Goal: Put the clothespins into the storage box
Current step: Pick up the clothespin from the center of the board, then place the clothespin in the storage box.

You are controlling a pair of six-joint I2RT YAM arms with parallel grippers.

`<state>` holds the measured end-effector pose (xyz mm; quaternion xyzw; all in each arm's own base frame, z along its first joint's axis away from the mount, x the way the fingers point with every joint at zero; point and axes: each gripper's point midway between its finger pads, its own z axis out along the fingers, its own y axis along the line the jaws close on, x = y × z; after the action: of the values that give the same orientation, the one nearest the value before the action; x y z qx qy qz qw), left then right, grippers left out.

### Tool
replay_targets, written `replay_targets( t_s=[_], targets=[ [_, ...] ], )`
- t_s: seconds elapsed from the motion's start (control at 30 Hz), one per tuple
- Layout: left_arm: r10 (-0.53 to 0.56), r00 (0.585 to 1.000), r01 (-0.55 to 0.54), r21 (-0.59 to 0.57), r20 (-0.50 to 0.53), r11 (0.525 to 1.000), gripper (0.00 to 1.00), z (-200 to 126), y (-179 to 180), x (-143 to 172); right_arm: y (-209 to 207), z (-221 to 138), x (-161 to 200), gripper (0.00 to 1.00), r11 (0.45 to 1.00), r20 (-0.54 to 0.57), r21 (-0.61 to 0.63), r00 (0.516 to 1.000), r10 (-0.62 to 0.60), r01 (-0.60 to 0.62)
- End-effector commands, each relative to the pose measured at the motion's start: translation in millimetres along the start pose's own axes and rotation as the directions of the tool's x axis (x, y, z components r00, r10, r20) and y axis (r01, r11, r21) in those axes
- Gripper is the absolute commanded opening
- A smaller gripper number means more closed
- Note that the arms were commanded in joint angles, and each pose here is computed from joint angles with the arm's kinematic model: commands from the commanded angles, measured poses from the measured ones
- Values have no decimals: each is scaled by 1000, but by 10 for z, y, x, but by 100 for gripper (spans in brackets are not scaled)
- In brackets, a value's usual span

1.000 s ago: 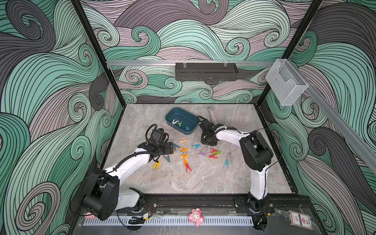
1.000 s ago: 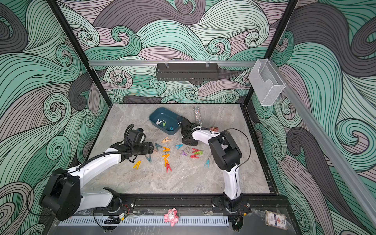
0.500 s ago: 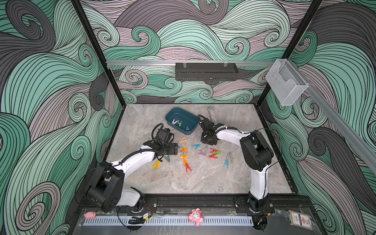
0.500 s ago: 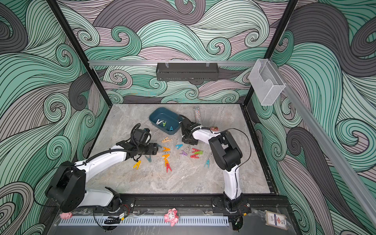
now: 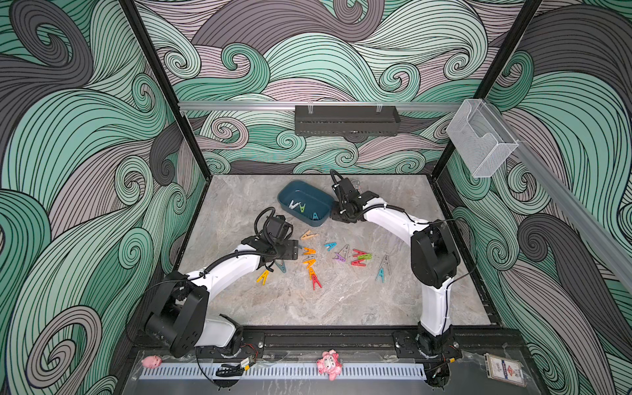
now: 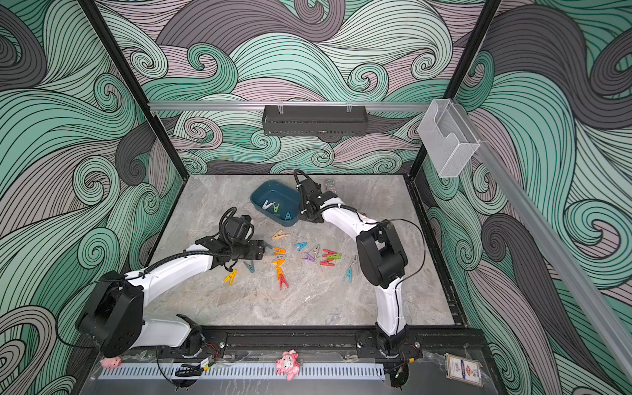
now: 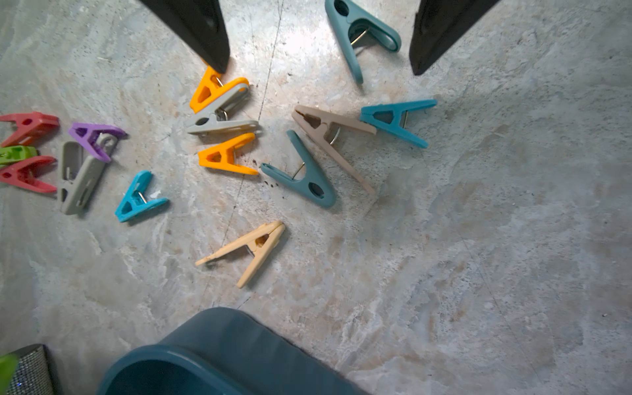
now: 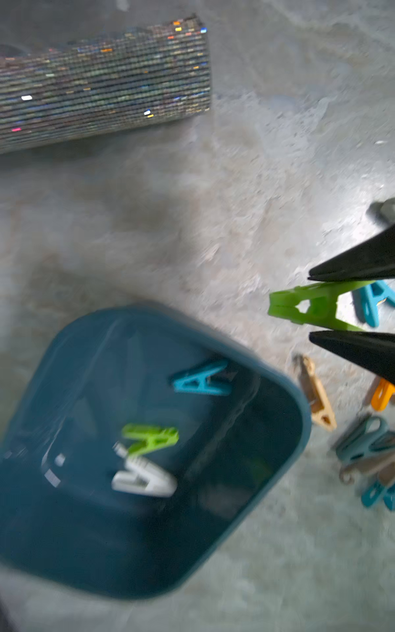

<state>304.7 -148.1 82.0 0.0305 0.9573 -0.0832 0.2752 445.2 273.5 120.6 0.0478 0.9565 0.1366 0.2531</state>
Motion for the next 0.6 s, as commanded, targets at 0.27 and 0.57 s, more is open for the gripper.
replay_targets(
  t_s=[0.27, 0.57],
  targets=[
    [-45, 998, 47, -45, 39, 998, 85, -101, 103, -2, 626, 270, -415, 27, 995, -3, -85, 999, -54, 54],
    [-68, 996, 72, -74, 61, 995, 85, -120, 173, 4, 762, 294, -532, 39, 991, 16, -112, 998, -67, 68]
  ],
)
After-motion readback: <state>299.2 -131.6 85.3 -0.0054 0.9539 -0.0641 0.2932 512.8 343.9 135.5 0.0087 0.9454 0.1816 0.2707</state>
